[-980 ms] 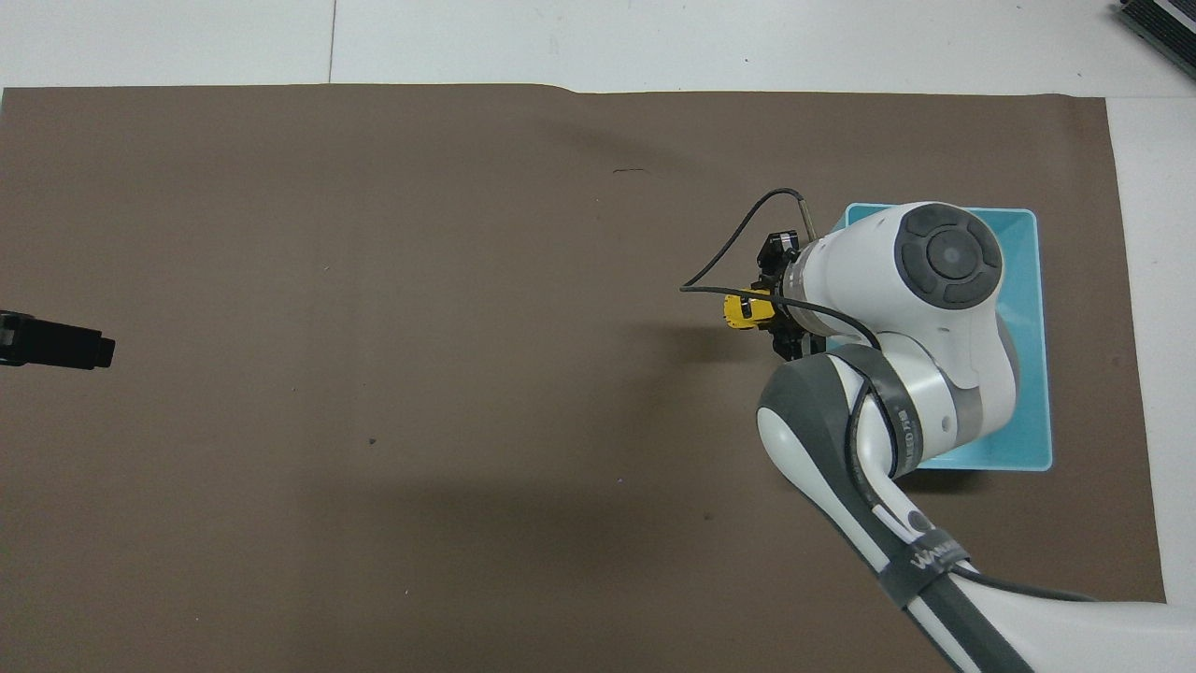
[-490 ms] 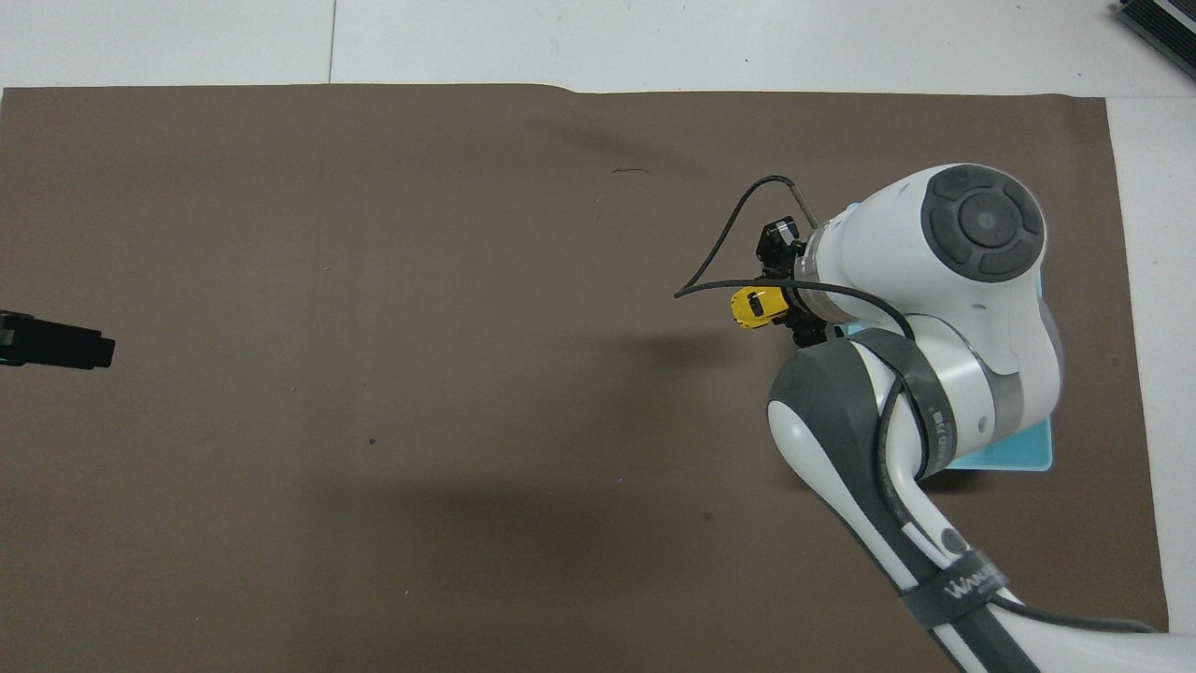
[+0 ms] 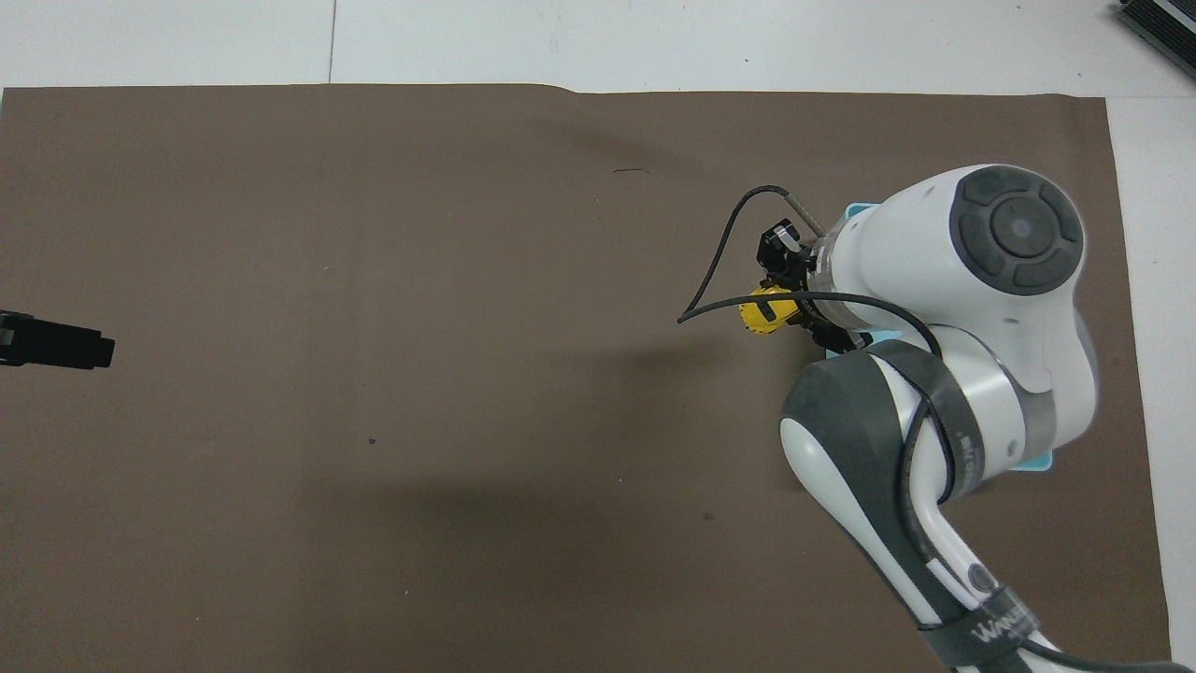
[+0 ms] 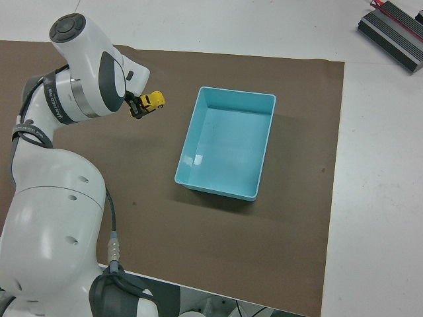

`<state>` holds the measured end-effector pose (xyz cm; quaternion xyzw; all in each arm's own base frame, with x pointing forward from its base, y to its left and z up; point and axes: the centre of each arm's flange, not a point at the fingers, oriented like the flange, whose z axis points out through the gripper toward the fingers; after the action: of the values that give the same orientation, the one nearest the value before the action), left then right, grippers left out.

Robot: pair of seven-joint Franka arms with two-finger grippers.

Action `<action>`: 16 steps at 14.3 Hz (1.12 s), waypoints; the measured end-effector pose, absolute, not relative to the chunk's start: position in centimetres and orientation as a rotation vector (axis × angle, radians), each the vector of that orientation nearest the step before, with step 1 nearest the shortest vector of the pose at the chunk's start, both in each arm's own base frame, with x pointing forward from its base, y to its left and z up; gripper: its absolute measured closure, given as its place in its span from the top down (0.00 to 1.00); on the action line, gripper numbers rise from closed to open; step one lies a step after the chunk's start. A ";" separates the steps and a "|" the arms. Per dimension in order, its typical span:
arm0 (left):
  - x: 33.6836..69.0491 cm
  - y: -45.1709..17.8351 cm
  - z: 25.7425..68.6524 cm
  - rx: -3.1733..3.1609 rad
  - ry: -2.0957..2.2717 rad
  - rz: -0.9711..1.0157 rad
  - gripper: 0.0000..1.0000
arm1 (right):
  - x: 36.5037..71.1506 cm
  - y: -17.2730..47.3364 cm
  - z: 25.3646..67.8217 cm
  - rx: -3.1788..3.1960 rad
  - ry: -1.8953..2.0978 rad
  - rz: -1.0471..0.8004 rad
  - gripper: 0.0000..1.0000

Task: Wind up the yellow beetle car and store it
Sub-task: 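Lift the car with the right gripper and carry it over the bin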

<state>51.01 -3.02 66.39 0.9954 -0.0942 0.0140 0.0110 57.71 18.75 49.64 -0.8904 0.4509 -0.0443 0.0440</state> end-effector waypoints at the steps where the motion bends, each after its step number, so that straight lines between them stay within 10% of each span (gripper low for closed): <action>1: 51.0 -3.0 66.4 3.108 -0.260 0.043 1.00 | 57.6 18.5 50.2 -2.745 1.325 -0.135 0.46; 16: 51.0 -3.1 66.3 3.114 -0.171 0.034 1.00 | 58.2 8.4 54.3 -3.074 0.510 -0.093 0.46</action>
<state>50.97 -3.08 66.29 0.9984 -0.0550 0.0110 0.0115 58.20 8.43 54.31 -0.9860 0.1636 -0.0298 0.0119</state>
